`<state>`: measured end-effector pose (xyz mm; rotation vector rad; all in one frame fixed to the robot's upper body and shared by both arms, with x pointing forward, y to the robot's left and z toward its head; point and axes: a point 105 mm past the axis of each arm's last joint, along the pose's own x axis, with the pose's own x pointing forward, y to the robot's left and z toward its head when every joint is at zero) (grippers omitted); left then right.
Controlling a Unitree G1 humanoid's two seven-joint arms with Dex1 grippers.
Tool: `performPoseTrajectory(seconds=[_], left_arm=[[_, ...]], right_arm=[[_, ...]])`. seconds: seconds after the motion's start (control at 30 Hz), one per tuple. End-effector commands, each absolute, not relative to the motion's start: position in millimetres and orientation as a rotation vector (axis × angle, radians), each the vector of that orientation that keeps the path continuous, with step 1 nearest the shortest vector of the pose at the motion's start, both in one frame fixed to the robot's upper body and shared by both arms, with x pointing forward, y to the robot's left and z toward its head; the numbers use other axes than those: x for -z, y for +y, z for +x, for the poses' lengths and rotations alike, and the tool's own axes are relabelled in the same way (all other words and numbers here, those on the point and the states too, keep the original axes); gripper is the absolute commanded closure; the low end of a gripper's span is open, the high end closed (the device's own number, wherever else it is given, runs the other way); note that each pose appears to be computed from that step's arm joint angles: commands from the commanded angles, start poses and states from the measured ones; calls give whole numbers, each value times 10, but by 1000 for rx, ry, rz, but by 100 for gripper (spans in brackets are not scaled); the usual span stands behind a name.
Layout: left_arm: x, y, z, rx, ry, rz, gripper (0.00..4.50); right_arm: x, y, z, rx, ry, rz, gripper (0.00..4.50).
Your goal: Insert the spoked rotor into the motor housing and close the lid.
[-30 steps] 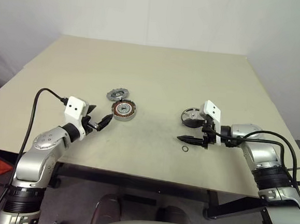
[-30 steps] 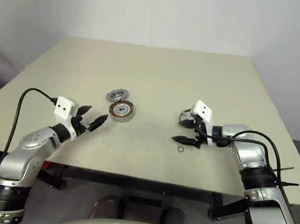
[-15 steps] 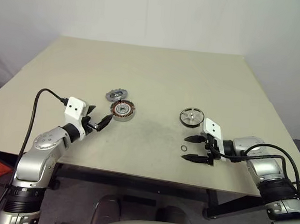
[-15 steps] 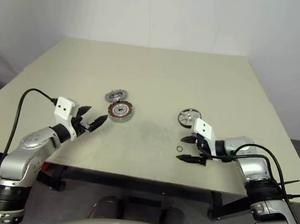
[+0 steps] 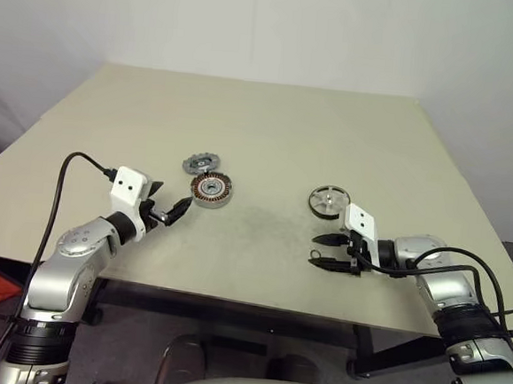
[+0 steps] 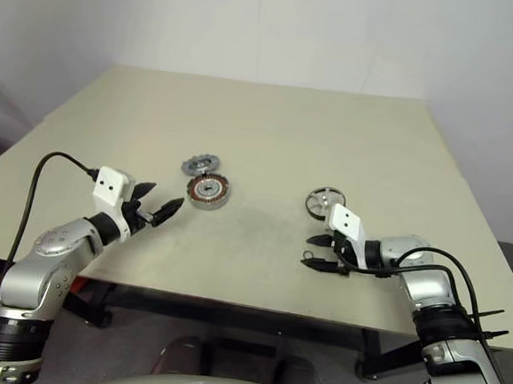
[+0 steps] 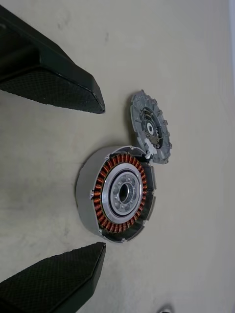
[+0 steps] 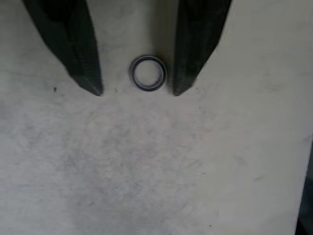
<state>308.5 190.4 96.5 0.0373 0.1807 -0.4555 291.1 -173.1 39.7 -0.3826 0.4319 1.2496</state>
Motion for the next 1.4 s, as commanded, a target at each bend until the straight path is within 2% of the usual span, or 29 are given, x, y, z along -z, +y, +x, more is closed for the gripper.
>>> performPoseTrajectory(seconds=[0.03,0.2,0.43,0.6,0.8,0.97,1.03,1.1,1.4], left_arm=[[-1094,1915,3110,456,136,62,0],[-1099,1908,3112,456,135,62,0],[-1100,1898,3131,463,137,62,0],[-1112,1891,3155,462,131,70,0],[-1165,1927,3259,416,109,153,0],[-1214,1878,3455,358,132,103,0],[-1175,1896,3588,251,219,5,0],[-1151,1805,3628,234,295,-63,0],[-1300,1598,3558,165,548,-262,0]], right_arm=[[-467,-1704,2961,-1251,398,-381,188],[-529,-1678,2975,-1262,380,-376,188],[-1241,-1230,3218,-1306,132,-301,188],[-1530,-955,3377,-1329,34,-319,188],[-1362,-907,3432,-1337,44,-334,188],[-1243,-922,3424,-1348,53,-323,188],[-1228,-930,3446,-1341,52,-323,188],[-1222,-934,3459,-1337,50,-322,188],[-1196,-949,3426,-1331,47,-313,188]])
